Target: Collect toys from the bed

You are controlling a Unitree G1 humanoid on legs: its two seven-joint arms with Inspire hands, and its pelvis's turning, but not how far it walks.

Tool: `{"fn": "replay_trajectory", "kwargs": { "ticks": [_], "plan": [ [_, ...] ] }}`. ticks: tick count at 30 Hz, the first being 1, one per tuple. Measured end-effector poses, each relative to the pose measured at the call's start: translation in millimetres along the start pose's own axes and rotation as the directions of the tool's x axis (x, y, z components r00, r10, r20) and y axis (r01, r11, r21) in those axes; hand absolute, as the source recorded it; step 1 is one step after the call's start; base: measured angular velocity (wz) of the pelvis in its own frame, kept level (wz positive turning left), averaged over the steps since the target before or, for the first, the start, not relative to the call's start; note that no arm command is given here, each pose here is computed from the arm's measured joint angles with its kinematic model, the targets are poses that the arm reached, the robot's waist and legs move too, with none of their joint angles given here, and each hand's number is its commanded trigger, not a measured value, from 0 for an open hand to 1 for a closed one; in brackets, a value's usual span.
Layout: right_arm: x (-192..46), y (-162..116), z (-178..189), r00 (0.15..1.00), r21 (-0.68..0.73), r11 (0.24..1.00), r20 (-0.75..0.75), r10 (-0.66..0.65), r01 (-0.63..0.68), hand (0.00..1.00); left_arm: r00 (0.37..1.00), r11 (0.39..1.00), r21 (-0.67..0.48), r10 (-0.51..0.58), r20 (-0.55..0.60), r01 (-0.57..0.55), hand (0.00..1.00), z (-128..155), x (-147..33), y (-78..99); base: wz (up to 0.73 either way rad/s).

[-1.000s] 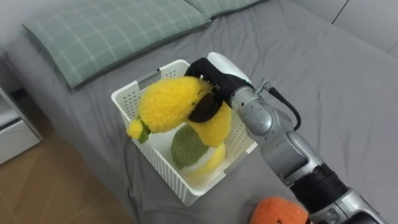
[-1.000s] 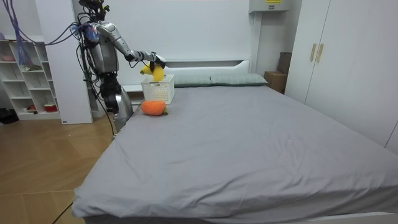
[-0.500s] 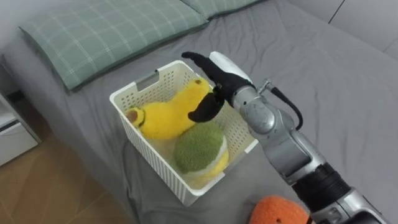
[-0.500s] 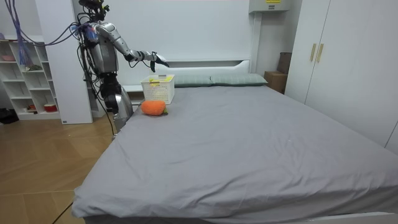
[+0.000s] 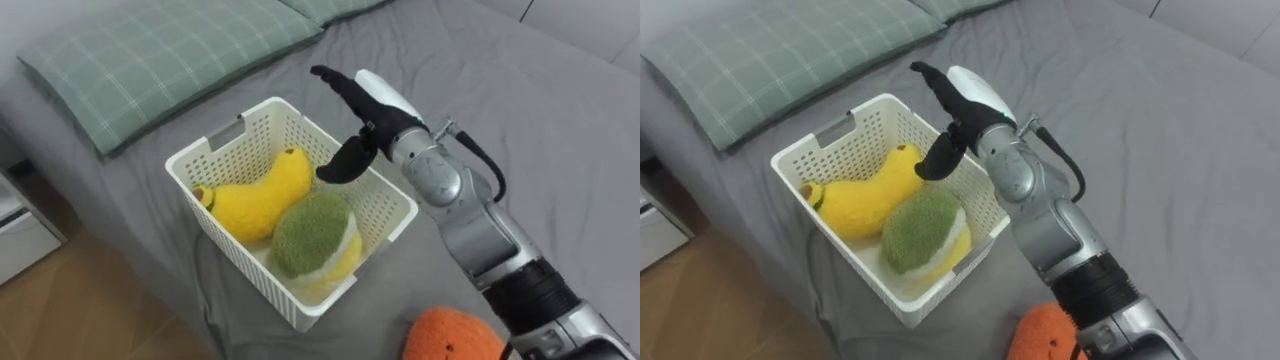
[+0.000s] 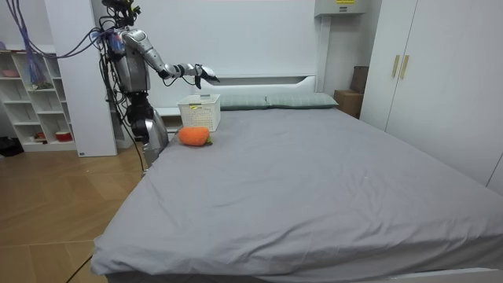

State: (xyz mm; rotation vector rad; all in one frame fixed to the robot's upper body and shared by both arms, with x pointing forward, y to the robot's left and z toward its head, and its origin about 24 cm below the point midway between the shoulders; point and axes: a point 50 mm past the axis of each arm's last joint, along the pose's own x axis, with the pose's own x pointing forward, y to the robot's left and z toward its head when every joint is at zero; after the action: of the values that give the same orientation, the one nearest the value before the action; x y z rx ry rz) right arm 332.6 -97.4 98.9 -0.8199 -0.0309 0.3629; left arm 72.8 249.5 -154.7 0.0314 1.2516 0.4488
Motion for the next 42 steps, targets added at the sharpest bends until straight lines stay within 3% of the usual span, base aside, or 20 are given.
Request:
{"fn": "replay_trajectory", "kwargs": {
  "ticks": [7,16,22,31,36,42],
  "plan": [
    [-8,-19,1,0.992,0.078,0.991,0.05,-0.114,0.11,0.0,0.999,0.999,-0.036,0.016,-0.046,-0.017,0.0,-14,-0.1,5.4,-0.25],
    [-62,-27,-56,0.969,0.269,0.931,-0.097,-0.229,0.247,0.0,0.996,0.994,-0.103,0.04,-0.085,-0.048,0.0,-36,-2.4,10.5,-0.36],
    [-91,-31,-85,0.934,0.272,0.898,-0.194,-0.299,0.344,0.0,0.994,0.988,-0.134,0.07,-0.083,-0.08,0.0,-45,-4.5,20.8,-0.4],
    [-101,-14,-97,0.946,0.3,0.91,-0.242,-0.218,0.287,0.0,0.998,0.991,-0.124,0.051,-0.042,-0.055,0.0,-31,-1.7,13.1,-0.16],
    [-99,11,-108,0.957,0.323,0.931,-0.28,-0.079,0.172,0.0,1.0,0.997,-0.077,0.018,-0.021,-0.019,0.0,-23,-0.7,2.6,-0.01],
    [-100,34,-120,0.947,0.356,0.933,-0.315,0.063,0.056,0.0,0.999,0.994,-0.105,-0.005,-0.033,0.001,0.0,-22,-0.6,-2.6,0.0]
  ]
}}
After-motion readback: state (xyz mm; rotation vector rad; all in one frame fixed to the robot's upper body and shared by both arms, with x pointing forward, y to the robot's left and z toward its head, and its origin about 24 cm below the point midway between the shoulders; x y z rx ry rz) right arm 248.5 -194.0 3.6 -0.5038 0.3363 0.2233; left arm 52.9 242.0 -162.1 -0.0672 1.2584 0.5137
